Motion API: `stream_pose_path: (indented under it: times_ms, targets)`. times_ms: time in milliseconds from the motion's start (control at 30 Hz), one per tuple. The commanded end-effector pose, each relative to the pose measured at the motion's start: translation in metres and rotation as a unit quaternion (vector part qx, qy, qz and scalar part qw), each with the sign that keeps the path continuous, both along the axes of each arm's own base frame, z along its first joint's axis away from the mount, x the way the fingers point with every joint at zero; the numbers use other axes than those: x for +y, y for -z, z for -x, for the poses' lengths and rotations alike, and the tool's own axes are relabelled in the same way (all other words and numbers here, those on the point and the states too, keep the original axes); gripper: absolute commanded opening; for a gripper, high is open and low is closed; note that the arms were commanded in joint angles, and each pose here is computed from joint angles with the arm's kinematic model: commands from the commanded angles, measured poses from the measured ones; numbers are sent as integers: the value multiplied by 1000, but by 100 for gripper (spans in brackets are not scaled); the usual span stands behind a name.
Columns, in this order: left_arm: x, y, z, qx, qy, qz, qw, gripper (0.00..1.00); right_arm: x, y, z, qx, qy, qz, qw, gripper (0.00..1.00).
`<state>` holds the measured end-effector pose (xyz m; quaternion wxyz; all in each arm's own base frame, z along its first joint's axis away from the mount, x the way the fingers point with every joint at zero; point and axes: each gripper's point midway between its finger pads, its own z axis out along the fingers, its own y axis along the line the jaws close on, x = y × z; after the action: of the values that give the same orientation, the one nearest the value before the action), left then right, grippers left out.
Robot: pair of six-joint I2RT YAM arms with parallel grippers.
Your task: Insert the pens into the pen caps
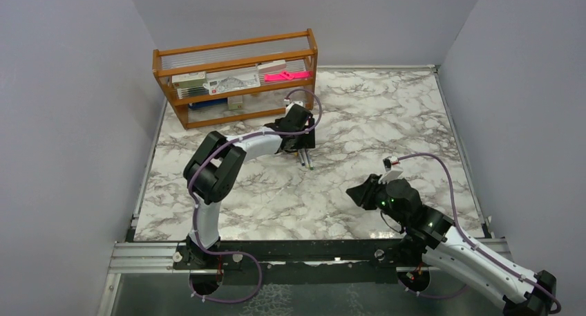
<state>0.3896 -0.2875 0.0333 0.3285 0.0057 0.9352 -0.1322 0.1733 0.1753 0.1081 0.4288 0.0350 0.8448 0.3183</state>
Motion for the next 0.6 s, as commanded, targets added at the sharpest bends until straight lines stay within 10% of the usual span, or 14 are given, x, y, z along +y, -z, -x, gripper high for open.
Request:
stream_pose_path:
  times_ms: [0, 567]
  targets:
    - [20, 34, 14, 43, -8, -61, 997, 82, -2, -4, -4, -10, 7, 2, 1000, 20]
    - [31, 54, 16, 60, -34, -112, 991, 79, -3, -3, -3, -12, 5, 5, 1000, 20]
